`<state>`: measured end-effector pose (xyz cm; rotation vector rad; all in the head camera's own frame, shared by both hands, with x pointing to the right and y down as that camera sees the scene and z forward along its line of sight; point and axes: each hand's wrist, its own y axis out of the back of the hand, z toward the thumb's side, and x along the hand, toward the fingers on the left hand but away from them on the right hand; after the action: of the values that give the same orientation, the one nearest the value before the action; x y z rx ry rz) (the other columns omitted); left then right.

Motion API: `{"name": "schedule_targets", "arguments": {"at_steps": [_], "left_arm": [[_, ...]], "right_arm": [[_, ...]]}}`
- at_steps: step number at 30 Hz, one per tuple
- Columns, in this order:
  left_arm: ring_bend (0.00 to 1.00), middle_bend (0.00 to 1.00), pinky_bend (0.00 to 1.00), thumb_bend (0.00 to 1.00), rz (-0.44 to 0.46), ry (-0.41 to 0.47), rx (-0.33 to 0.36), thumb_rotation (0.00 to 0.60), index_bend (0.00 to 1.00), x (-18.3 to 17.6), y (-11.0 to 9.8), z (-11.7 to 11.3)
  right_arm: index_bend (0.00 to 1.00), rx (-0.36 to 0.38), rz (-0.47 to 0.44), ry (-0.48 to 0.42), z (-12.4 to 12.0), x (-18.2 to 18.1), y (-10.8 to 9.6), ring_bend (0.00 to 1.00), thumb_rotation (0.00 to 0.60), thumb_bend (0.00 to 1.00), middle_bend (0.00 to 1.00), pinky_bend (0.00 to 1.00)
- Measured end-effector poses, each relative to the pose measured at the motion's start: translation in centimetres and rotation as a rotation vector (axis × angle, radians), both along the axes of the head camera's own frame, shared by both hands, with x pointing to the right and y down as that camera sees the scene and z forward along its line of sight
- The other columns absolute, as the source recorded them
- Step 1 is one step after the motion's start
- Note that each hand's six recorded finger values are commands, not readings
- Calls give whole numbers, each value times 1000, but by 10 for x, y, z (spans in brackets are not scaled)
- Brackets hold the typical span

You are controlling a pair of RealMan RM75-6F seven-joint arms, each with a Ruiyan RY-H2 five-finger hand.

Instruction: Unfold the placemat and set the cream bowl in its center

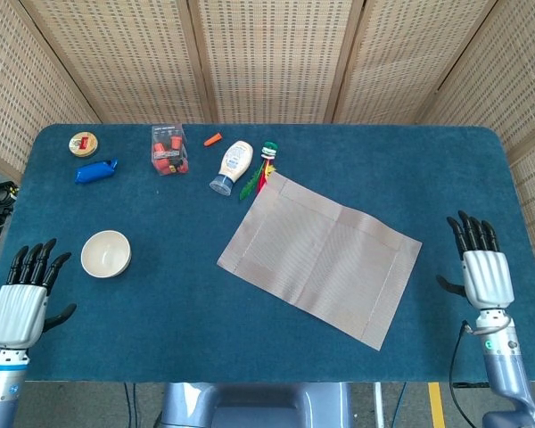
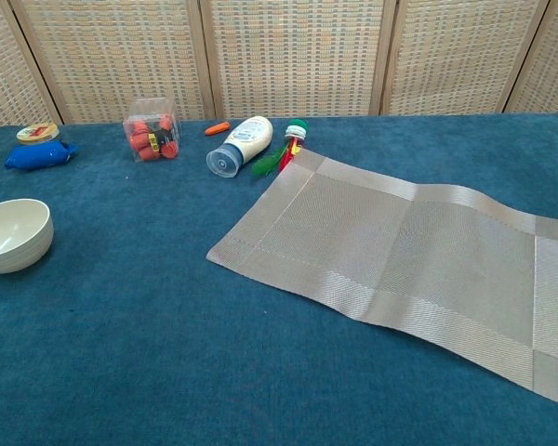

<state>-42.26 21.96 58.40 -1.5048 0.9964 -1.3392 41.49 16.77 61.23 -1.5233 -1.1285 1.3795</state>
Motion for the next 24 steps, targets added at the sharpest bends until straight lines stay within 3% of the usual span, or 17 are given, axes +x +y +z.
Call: {"name": "schedule_targets", "arguments": {"at_steps": [6,9,15,24], "left_arm": [[0,0,0,66,73,-7,2,600,147,24,-24,1],[0,0,0,68,98,-12,-5,600,147,34,-33,3],[0,0,0,68,153,-27,-28,600,153,57,-49,12],[0,0,0,68,259,-62,-80,600,156,120,-82,42]], "right_arm": [[27,86,-17,-64,-29,-10,34,0,600,228,0,0],[39,89,-22,-104,-36,-14,43,0,600,228,0,0],[46,114,-20,-124,-46,-10,41,0,600,227,0,0],[46,168,-26,-190,-59,-8,38,0,600,225,0,0]]}}
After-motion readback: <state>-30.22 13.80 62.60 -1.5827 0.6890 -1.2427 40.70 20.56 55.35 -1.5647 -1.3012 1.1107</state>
